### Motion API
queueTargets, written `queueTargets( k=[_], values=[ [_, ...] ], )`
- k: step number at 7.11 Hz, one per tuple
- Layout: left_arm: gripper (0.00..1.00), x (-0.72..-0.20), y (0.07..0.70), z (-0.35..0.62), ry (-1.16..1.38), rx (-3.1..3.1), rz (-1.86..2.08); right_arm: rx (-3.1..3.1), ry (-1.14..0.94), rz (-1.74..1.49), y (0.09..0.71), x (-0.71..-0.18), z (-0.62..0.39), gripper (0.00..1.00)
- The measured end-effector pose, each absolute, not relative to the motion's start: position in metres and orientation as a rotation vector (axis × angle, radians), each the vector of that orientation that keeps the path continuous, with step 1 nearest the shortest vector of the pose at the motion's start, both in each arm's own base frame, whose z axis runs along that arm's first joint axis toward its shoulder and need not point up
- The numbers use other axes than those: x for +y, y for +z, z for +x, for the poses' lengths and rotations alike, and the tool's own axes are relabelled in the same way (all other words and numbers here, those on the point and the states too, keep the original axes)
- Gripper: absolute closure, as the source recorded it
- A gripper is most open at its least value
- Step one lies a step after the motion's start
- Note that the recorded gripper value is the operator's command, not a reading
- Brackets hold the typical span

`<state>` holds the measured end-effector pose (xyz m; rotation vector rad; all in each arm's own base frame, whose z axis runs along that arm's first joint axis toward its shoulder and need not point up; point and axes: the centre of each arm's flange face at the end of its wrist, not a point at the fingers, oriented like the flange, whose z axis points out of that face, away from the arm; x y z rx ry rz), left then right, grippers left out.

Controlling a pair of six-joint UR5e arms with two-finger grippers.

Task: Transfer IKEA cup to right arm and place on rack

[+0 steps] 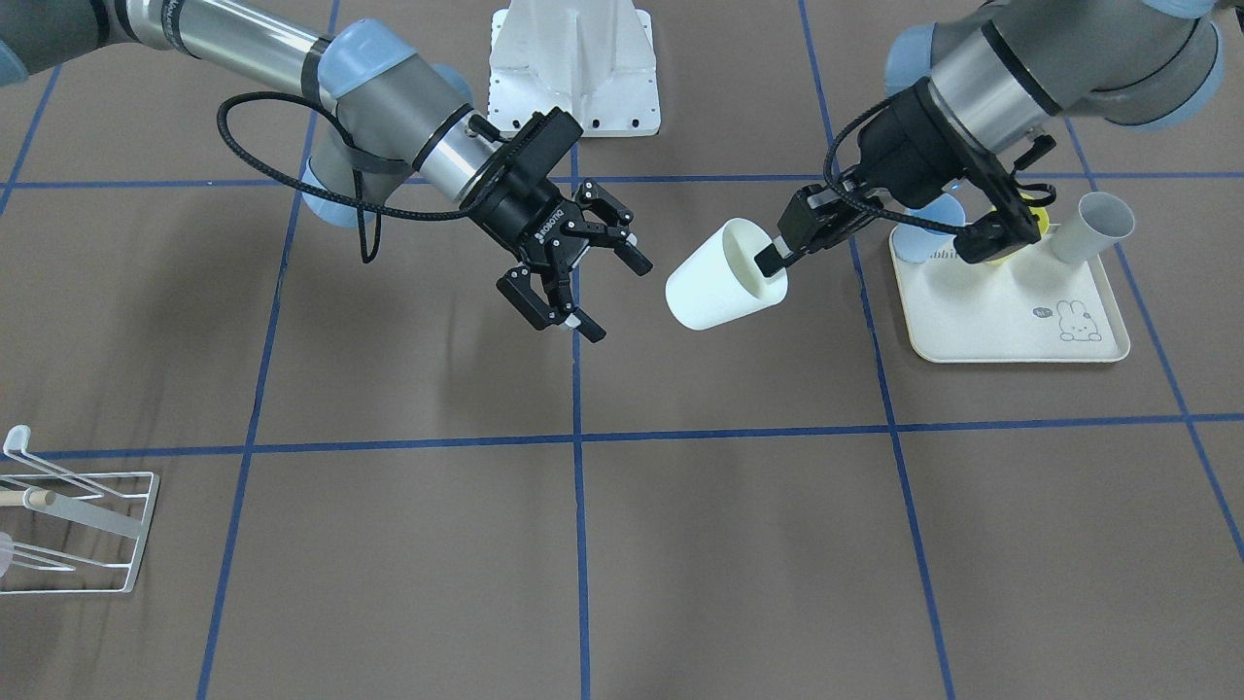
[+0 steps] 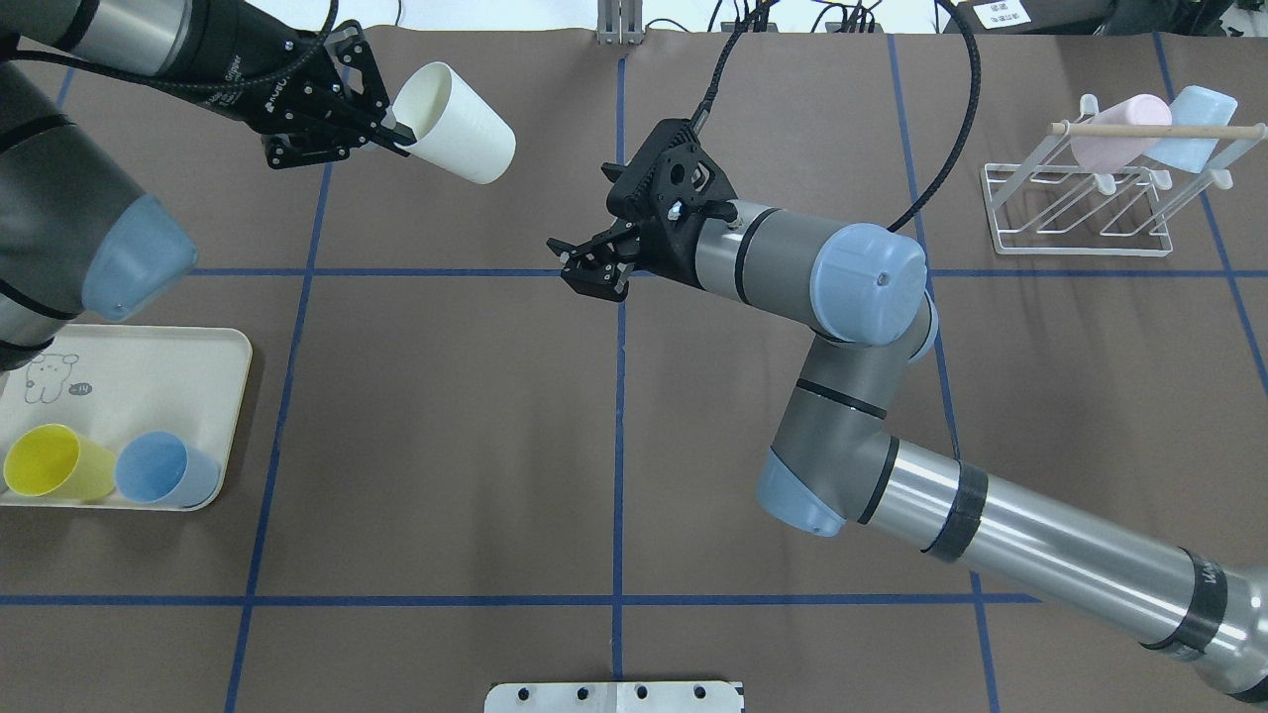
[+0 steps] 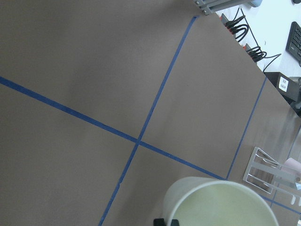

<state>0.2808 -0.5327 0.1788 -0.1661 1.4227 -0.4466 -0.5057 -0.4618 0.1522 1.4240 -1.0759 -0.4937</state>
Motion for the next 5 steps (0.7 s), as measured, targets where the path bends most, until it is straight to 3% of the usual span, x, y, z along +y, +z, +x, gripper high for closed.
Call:
queueTargets(
  k=[5],
  values=[
    [1.00,-0.530,0.169,0.309,-0.408,1.420,-0.188,-1.023,-0.529,1.538,0.137,-0.457,-0.502,0.00]
  ],
)
